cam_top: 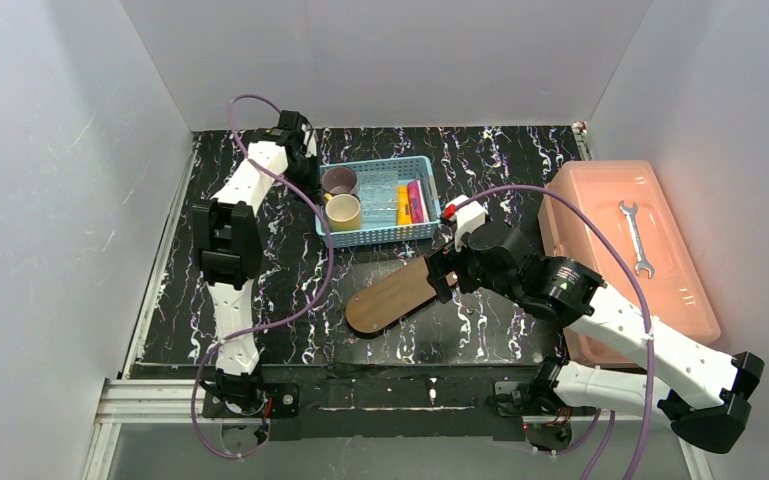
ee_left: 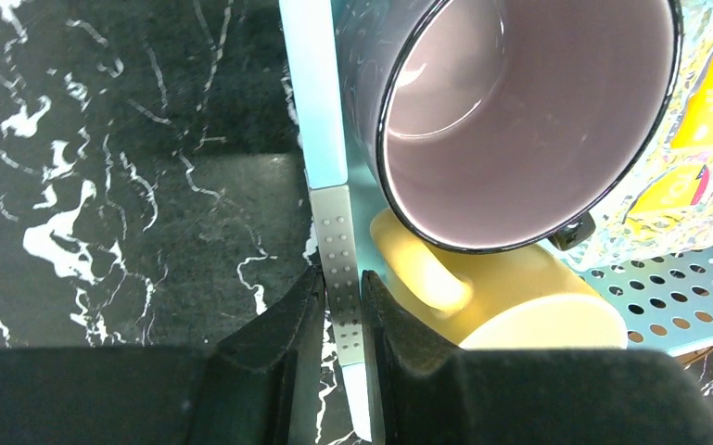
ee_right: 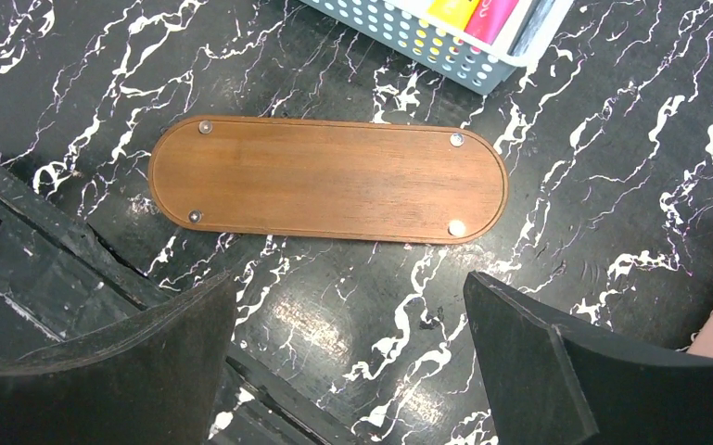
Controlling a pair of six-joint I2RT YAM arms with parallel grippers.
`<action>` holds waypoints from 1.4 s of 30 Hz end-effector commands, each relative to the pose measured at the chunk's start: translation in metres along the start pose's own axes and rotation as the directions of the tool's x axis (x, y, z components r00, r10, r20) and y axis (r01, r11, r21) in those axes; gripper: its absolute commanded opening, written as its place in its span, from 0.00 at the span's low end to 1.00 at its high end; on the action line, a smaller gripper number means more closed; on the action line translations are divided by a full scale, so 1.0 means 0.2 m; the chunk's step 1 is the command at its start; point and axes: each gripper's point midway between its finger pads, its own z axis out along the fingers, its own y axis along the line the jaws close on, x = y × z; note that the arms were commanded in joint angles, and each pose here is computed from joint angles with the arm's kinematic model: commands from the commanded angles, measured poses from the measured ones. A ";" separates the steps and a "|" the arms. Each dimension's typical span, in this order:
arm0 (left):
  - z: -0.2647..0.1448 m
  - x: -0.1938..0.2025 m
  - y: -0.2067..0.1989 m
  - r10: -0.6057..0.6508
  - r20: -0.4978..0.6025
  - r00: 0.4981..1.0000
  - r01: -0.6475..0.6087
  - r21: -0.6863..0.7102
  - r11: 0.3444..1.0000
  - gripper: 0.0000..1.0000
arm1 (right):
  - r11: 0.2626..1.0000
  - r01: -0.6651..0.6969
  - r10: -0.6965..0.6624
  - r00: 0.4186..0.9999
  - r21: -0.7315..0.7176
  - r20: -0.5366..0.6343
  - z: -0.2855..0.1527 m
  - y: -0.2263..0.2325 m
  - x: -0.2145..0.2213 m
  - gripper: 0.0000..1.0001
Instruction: Prepare toiletry sets of a toothbrush and toothpaste on the tray
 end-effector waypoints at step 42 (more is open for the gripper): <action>-0.66 0.14 -0.09 -0.006 0.203 0.979 0.009 -0.014 1.000 0.57 | 0.972 -0.053 0.082 0.989 0.230 -0.120 0.25 -0.12 0.10 0.96</action>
